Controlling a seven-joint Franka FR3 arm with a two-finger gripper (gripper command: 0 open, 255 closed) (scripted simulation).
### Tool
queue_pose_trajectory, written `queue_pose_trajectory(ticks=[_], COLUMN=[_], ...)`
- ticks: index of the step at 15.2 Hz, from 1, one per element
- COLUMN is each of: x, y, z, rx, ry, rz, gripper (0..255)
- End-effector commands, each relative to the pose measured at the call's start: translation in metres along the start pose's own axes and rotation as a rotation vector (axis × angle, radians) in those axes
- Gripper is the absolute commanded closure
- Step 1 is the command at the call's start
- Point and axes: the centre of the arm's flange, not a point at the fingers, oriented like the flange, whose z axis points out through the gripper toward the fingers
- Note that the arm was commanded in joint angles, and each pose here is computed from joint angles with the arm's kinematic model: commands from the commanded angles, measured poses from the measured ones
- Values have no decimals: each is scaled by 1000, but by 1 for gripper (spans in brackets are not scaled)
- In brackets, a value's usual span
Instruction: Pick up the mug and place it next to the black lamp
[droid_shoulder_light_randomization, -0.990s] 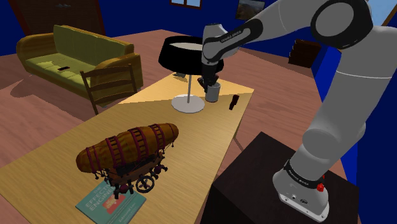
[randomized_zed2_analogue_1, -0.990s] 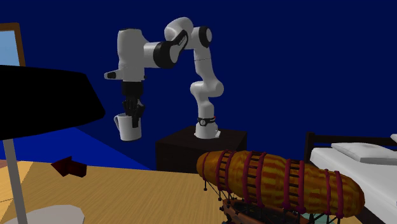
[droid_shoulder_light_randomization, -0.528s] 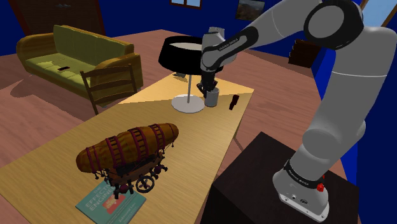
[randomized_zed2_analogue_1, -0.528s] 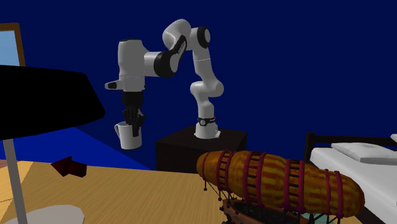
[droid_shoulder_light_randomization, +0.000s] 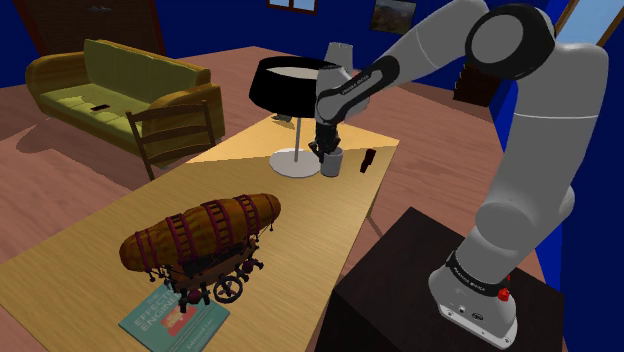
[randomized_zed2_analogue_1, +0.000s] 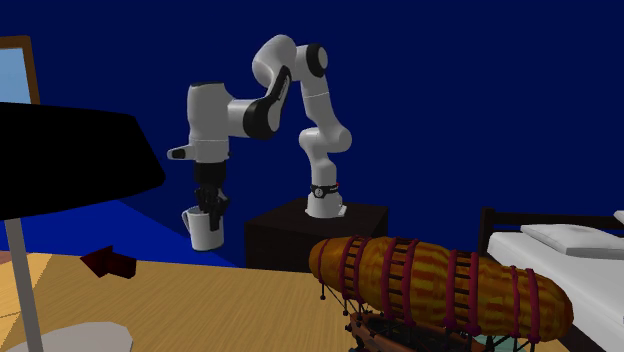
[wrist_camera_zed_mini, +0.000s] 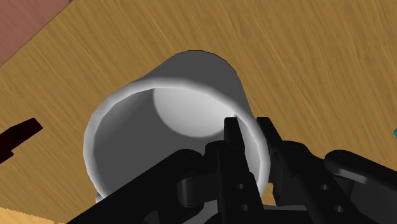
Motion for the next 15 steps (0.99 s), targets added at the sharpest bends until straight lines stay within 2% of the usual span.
queue_pose_trajectory(ticks=[1, 15], x=[2, 4], y=[-2, -7], z=[11, 85], rx=[0, 0], ry=[1, 1], rz=[0, 0], gripper=[255, 255])
